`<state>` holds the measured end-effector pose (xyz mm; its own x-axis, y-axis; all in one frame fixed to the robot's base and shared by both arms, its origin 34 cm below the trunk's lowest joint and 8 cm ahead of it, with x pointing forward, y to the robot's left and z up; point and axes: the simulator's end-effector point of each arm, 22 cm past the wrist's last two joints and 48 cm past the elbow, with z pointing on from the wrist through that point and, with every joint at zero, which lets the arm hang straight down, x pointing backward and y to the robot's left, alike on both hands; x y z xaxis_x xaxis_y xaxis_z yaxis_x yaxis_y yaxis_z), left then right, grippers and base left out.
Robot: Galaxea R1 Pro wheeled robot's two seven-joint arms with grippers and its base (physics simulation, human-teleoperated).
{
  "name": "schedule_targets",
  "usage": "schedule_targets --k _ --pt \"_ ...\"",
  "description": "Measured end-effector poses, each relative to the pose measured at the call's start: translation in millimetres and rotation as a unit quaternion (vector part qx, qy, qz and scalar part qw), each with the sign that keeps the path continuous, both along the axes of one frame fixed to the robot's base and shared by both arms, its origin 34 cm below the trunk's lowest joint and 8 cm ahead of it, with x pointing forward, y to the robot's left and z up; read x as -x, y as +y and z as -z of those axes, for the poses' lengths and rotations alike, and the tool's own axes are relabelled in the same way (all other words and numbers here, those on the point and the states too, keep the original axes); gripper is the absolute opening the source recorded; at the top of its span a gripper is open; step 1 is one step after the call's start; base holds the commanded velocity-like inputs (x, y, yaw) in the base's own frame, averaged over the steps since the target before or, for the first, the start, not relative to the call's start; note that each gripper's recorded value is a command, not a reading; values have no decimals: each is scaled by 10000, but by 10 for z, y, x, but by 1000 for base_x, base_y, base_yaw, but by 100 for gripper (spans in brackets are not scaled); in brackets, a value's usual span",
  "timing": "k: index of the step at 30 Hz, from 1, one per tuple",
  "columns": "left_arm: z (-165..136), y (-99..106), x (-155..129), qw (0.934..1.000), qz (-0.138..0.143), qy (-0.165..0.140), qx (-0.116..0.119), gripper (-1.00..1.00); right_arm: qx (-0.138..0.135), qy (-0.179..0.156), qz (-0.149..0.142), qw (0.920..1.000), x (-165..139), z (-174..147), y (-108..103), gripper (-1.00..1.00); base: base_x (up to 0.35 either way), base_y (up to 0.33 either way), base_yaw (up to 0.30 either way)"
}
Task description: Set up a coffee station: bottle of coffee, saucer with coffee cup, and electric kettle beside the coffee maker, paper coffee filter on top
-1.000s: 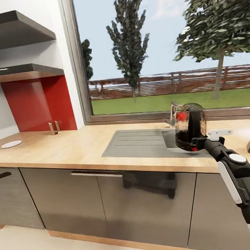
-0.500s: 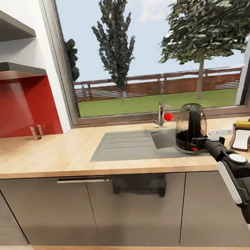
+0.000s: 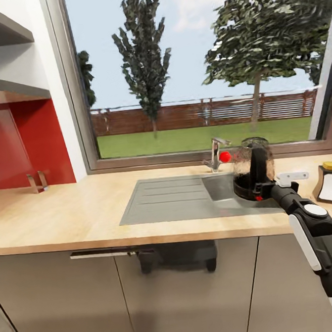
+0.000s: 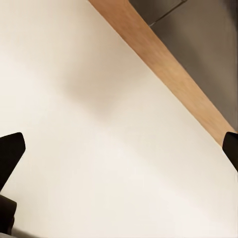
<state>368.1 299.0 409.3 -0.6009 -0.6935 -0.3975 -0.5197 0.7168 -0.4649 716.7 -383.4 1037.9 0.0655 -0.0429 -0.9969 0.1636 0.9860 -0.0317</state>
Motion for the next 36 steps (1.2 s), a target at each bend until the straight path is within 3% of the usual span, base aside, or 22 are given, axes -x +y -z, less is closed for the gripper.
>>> schedule_targets --k 11,36 --pt "0 -2 0 10000 1 0 1 100 10 11 11 10000 -3 9 -1 -100 2 2 -274" --pt "-1 5 1 10000 -1 -1 -3 100 10 7 14 10000 -4 10 4 -100 92 0 -141"
